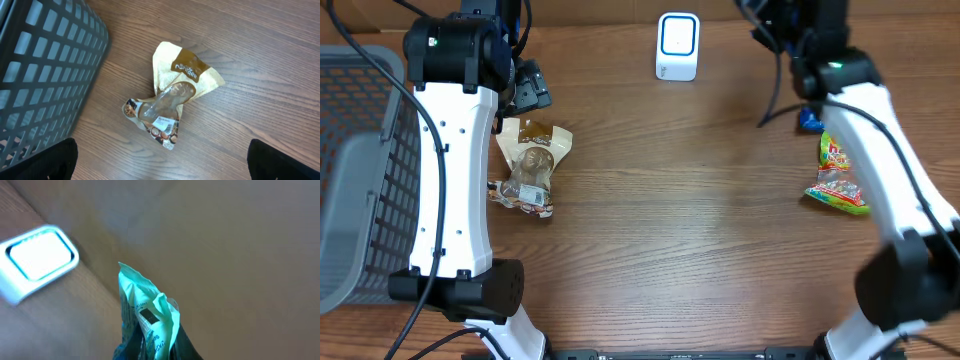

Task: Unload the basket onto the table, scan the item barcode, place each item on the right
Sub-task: 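Carry the mint-green wrapper right and drop it on the Haribo bag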

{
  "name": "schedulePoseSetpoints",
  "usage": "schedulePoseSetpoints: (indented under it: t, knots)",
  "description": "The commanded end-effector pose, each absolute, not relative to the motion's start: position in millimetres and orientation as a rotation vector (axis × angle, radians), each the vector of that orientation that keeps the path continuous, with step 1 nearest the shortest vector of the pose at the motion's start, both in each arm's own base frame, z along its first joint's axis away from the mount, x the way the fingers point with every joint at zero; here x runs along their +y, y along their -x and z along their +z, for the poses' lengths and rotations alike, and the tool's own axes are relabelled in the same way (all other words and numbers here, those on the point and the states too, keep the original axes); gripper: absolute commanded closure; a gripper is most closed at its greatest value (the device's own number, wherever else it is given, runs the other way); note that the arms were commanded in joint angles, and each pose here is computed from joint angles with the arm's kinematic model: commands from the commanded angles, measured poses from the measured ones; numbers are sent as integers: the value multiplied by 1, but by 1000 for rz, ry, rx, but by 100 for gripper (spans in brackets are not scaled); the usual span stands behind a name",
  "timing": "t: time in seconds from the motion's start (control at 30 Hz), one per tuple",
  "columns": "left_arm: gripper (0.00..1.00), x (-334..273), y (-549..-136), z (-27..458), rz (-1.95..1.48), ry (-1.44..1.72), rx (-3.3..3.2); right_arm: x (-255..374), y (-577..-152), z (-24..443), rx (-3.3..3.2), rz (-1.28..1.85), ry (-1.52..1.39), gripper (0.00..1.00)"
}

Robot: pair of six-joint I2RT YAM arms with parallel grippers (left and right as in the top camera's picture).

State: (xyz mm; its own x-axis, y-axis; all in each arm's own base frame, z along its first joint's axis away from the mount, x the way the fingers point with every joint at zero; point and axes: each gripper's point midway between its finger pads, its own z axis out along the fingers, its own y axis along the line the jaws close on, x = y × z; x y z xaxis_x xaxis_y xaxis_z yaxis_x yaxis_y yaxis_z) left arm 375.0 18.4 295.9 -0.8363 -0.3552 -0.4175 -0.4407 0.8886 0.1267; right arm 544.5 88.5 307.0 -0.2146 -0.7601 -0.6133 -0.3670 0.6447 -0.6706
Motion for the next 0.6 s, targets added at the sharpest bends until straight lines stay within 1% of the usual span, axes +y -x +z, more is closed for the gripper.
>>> schedulePoseSetpoints:
  t: [0.0,0.03,0.1,0.13,0.17,0.33,0.43,0.57]
  knots:
    - [0,18,-376,293,321,604,2664,54,-526,304,1966,-582,799,90]
    - [0,18,-376,293,321,604,2665,48,-520,293,2019,-597,815,89]
    - [0,18,-376,293,321,604,2664,43,-512,273,2113,-552,792,92]
    - [0,18,-376,293,321,604,2665,40,-510,265,2165,-512,716,93]
    - [0,18,-376,293,321,604,2665,35,-512,261,2185,-495,659,96]
    - [0,18,-376,293,321,604,2665,-11,-507,225,2372,-380,186,96]
    - [0,18,-376,293,321,604,2664,-43,-483,191,2535,-364,-14,96]
    - [0,18,-376,293,321,604,2665,-82,-437,151,2744,-366,-317,96]
